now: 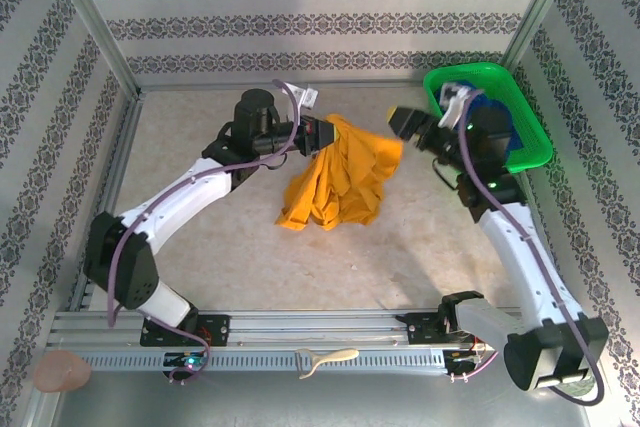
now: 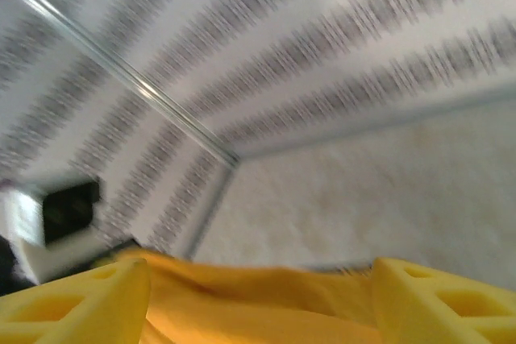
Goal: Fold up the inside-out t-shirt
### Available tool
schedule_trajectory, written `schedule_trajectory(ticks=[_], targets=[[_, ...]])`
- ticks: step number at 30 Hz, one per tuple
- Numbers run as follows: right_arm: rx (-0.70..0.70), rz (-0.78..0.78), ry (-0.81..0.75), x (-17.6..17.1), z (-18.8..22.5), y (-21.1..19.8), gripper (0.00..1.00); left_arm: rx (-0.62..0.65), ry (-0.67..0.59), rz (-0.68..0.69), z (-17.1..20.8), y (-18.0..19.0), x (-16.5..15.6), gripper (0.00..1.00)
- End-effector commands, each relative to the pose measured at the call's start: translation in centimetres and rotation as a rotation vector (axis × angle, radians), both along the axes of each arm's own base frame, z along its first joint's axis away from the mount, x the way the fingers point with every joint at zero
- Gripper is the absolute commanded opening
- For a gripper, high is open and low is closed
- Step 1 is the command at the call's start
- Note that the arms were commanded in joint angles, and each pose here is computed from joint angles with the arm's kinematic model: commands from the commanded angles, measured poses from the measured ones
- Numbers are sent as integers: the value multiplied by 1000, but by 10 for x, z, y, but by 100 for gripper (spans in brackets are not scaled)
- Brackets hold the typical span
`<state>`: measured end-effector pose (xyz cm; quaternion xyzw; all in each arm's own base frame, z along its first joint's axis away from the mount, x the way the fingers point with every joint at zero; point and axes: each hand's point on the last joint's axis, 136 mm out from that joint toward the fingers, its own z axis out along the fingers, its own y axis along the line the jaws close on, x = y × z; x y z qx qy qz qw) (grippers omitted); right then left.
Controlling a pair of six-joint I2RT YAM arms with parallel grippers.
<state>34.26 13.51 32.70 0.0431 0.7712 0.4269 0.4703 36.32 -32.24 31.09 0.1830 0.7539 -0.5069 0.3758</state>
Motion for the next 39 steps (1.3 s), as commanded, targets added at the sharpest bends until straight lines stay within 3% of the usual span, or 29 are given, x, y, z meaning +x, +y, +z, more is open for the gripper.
schedule_trajectory(ticks=[1,4,9,16,20,25,33,36,39], targets=[[-6,11,81,-7,-61,5,73,24,369,58,-84,13,8,0],[-16,19,168,-21,-113,9,74,56,439,71,-119,19,7,0],[-59,39,228,-39,-152,22,75,86,430,66,-125,22,1,0],[-50,144,254,-42,-156,63,76,97,414,66,-119,24,-2,0],[-43,128,292,-46,-162,75,73,95,403,76,-117,26,-2,0],[28,84,357,-46,-181,79,74,79,388,77,-106,26,-3,0],[177,86,383,-16,-183,103,74,51,362,58,-89,24,-10,0],[246,95,354,-2,-172,106,54,53,371,51,-91,22,-13,0],[314,94,315,8,-151,95,12,69,379,57,-98,24,-14,0]])
